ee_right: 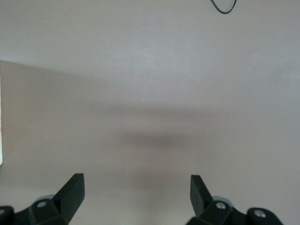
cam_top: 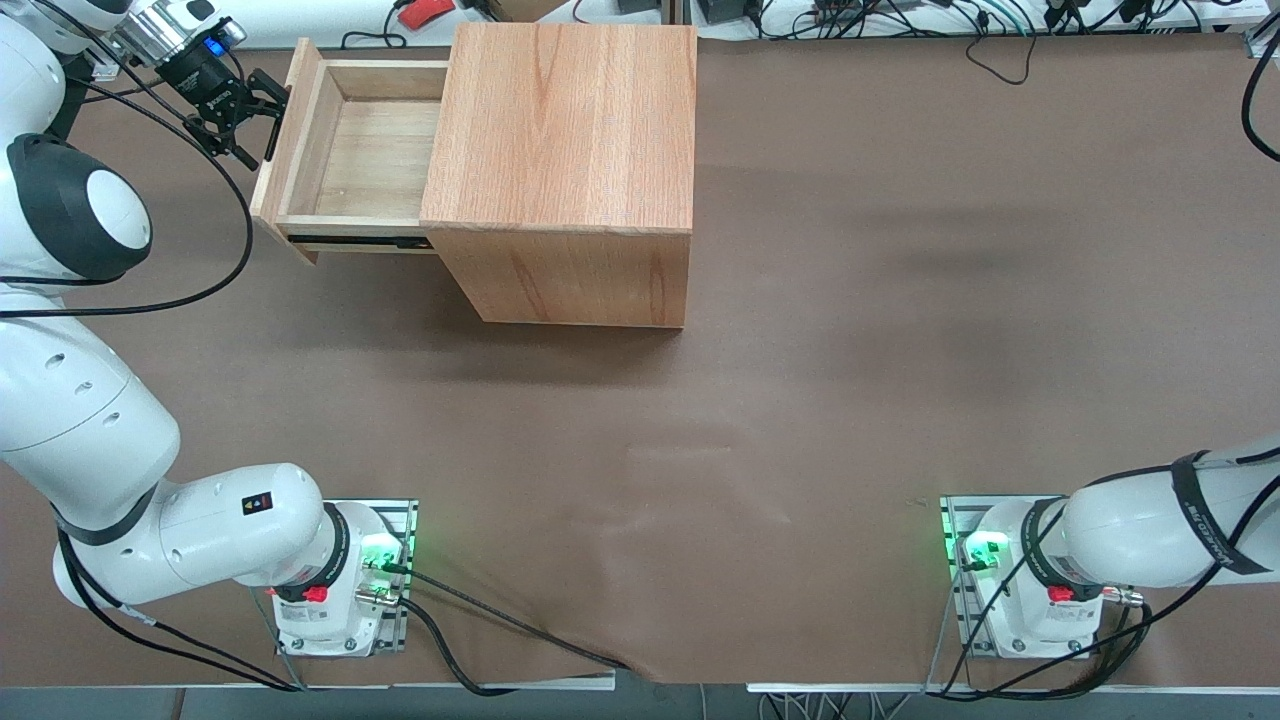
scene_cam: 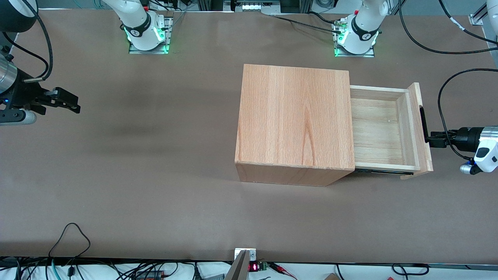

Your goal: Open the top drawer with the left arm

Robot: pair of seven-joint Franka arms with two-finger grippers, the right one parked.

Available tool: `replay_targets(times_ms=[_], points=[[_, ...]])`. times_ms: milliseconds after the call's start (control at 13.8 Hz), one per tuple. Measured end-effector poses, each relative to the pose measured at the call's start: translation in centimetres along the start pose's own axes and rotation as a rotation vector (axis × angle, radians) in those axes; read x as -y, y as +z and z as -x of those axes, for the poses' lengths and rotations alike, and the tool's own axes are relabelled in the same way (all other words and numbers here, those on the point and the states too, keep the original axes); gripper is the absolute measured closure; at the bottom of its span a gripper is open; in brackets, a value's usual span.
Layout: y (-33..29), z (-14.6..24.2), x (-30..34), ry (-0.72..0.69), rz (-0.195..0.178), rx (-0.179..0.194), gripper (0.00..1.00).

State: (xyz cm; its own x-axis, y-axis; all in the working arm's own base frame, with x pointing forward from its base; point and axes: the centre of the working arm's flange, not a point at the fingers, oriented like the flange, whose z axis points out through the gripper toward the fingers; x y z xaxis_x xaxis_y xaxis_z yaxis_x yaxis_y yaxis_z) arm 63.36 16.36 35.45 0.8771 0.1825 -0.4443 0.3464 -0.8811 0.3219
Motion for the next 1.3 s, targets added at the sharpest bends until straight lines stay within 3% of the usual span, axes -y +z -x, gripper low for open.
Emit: replay_targets(times_ms=[868,1302], points=[[-0.73,-0.35,-0.43,0.043,0.001,-0.018,0.00],[-0.73,-0.41,0.09,0.064,0.026,-0.015,0.00]])
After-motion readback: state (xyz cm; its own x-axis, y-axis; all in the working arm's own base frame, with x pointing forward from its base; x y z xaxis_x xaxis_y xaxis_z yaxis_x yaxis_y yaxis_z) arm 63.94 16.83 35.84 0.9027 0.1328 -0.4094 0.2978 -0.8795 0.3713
